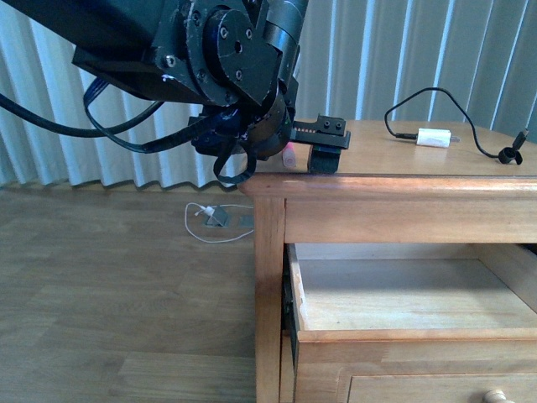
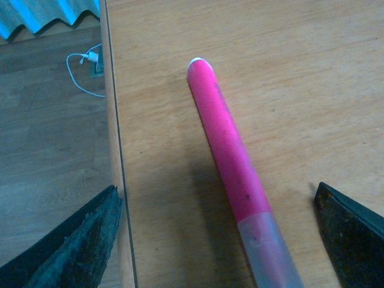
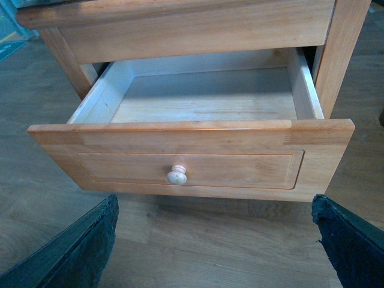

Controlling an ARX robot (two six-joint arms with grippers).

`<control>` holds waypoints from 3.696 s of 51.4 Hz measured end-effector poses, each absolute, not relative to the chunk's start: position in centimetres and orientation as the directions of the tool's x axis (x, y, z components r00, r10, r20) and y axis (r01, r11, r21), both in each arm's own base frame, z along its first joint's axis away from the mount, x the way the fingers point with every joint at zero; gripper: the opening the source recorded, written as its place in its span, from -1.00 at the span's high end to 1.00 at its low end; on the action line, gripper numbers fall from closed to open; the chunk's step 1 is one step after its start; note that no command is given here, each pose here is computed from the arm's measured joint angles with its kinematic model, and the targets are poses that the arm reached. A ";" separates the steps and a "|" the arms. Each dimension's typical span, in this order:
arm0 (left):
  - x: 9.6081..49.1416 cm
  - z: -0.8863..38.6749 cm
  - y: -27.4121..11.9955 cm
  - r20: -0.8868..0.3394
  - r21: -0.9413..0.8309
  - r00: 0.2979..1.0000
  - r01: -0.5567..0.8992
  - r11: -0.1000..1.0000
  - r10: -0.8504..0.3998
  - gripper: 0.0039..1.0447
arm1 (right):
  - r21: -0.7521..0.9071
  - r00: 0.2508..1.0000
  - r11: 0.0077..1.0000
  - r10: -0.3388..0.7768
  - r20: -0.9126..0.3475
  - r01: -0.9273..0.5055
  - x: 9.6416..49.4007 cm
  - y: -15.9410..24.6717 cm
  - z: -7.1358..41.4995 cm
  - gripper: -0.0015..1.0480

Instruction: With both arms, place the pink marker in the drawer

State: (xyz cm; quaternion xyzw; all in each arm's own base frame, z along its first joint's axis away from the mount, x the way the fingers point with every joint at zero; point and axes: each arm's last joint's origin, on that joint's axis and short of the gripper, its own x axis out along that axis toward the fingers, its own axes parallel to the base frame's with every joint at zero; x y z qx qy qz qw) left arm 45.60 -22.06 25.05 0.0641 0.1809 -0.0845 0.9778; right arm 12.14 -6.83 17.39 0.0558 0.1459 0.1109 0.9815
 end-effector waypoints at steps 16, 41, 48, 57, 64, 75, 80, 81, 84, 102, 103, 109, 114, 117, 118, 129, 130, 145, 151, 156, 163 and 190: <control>45.7 25.3 -22.6 -0.406 0.123 0.899 0.230 0.965 -0.163 -0.89 | 0.142 0.933 0.969 0.234 -0.274 -0.202 12.1 -6.8 17.4 -0.84; 45.2 25.0 -22.7 -0.415 0.169 0.893 0.266 0.949 -0.176 0.47 | 0.142 0.933 0.969 0.234 -0.274 -0.201 12.1 -6.8 17.4 -0.84; 44.9 25.1 -22.2 -0.395 0.163 0.895 0.289 0.943 -0.206 0.73 | 0.142 0.933 0.969 0.234 -0.274 -0.202 12.1 -6.8 17.4 -0.84; 43.8 25.1 -21.6 -0.337 0.118 0.877 0.400 0.909 -0.343 0.73 | 0.142 0.933 0.969 0.234 -0.274 -0.202 12.1 -6.8 17.4 -0.84; 42.4 25.6 -21.3 -0.300 0.128 0.834 0.517 0.846 -0.464 0.73 | 0.142 0.933 0.969 0.234 -0.274 -0.202 12.1 -6.8 17.4 -0.84; 39.2 27.6 -20.6 -0.243 0.221 0.727 0.687 0.693 -0.643 0.73 | 0.142 0.933 0.969 0.234 -0.274 -0.202 12.1 -6.8 17.4 -0.84; 37.7 27.8 -20.5 -0.252 0.259 0.653 0.757 0.600 -0.714 0.73 | 0.142 0.933 0.969 0.234 -0.274 -0.202 12.1 -6.8 17.4 -0.84; 37.6 27.8 -20.5 -0.256 0.258 0.645 0.763 0.592 -0.720 0.73 | 0.142 0.933 0.969 0.234 -0.274 -0.202 12.1 -6.8 17.4 -0.84; 37.0 27.5 -20.6 -0.275 0.263 0.602 0.797 0.543 -0.750 0.73 | 0.142 0.933 0.969 0.234 -0.274 -0.202 12.1 -6.8 17.4 -0.84; 35.5 25.1 -21.8 -0.349 0.265 0.491 0.869 0.419 -0.798 0.73 | 0.142 0.933 0.969 0.234 -0.274 -0.202 12.1 -6.8 17.4 -0.84; 35.5 25.0 -21.8 -0.351 0.267 0.491 0.869 0.417 -0.798 0.73 | 0.142 0.933 0.969 0.234 -0.274 -0.202 12.1 -6.8 17.4 -0.84; 35.8 23.6 -22.5 -0.373 0.267 0.488 0.871 0.413 -0.789 0.73 | 0.142 0.933 0.969 0.234 -0.274 -0.202 12.1 -6.8 17.4 -0.84; 36.1 22.2 -22.9 -0.396 0.254 0.479 0.877 0.408 -0.783 0.73 | 0.142 0.933 0.969 0.234 -0.274 -0.202 12.1 -6.8 17.4 -0.84; 36.3 21.3 -23.1 -0.414 0.246 0.476 0.879 0.408 -0.776 0.73 | 0.142 0.933 0.969 0.234 -0.274 -0.202 12.1 -6.8 17.4 -0.84; 36.4 20.8 -23.2 -0.424 0.243 0.475 0.880 0.408 -0.771 0.73 | 0.142 0.933 0.969 0.234 -0.274 -0.202 12.1 -6.8 17.4 -0.84; 37.4 18.9 -23.8 -0.432 0.242 0.496 0.868 0.433 -0.753 0.73 | 0.142 0.933 0.969 0.234 -0.274 -0.202 12.1 -6.8 17.4 -0.84; 37.6 18.8 -23.9 -0.426 0.238 0.499 0.866 0.439 -0.755 0.73 | 0.142 0.933 0.969 0.234 -0.274 -0.202 12.1 -6.8 17.4 -0.84; 39.0 16.1 -24.2 -0.453 0.184 0.512 0.854 0.486 -0.730 0.64 | 0.142 0.933 0.969 0.234 -0.274 -0.202 12.1 -6.8 17.4 -0.84; 39.0 15.9 -24.2 -0.450 0.172 0.517 0.850 0.497 -0.729 0.32 | 0.142 0.933 0.969 0.234 -0.274 -0.202 12.1 -6.8 17.4 -0.84; 39.1 16.1 -24.2 -0.433 0.178 0.535 0.840 0.513 -0.725 0.05 | 0.142 0.933 0.969 0.234 -0.274 -0.202 12.1 -6.8 17.4 -0.84; 39.2 16.9 -24.0 -0.409 0.216 0.618 0.780 0.587 -0.671 -0.36 | 0.142 0.933 0.969 0.235 -0.274 -0.202 12.1 -6.8 17.4 -0.84; 31.3 27.7 -14.1 -0.078 0.195 0.948 0.317 0.928 -0.308 -0.89 | 0.142 0.933 0.969 0.235 -0.274 -0.202 12.1 -6.8 17.4 -0.84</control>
